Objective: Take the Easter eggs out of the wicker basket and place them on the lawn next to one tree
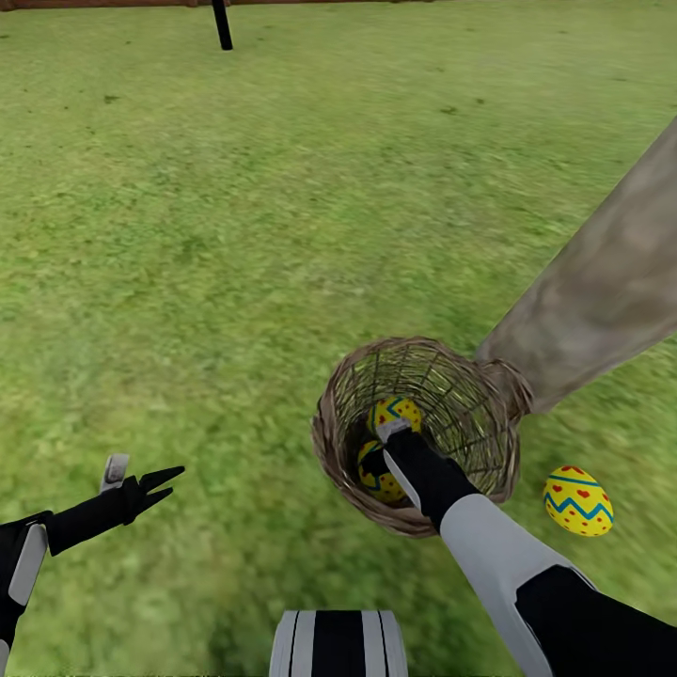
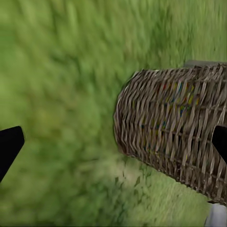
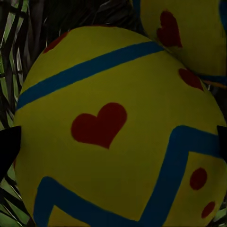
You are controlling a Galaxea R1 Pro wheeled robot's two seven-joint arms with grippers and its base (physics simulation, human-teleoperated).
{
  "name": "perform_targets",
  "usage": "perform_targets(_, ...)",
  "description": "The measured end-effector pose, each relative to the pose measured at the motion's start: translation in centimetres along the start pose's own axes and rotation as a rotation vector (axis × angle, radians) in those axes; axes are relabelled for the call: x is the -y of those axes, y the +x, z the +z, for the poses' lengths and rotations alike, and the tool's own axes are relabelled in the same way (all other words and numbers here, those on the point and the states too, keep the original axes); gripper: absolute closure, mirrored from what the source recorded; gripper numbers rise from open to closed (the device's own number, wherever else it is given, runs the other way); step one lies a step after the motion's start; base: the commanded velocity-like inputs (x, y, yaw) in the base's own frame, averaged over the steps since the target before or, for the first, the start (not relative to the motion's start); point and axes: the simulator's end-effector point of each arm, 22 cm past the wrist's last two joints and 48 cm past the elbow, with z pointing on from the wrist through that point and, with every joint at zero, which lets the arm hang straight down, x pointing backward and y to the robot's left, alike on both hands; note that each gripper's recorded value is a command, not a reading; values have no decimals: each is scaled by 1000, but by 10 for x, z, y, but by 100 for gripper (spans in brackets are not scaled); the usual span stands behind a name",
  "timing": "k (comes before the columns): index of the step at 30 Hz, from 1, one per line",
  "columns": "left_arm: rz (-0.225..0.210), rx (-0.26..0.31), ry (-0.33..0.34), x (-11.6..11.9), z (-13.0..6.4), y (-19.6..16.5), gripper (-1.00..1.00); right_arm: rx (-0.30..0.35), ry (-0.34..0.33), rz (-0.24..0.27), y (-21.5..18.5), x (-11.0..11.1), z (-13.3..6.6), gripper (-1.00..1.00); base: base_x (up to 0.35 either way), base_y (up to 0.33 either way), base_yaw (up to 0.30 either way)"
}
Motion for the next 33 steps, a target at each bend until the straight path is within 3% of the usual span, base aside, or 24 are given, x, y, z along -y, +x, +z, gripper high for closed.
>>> perform_targets(3,-1,1,1,0,0,0,-100,0,-3,2,0,0,0,-100,0,0,0)
perform_targets(4,-1,1,1,0,0,0,-100,0,-4,3,0,1,0,100,0,0,0)
perform_targets(33,6,7,9,5,-1,-2,-100,-5,-11,14,2,0,-2,100,0,0,0)
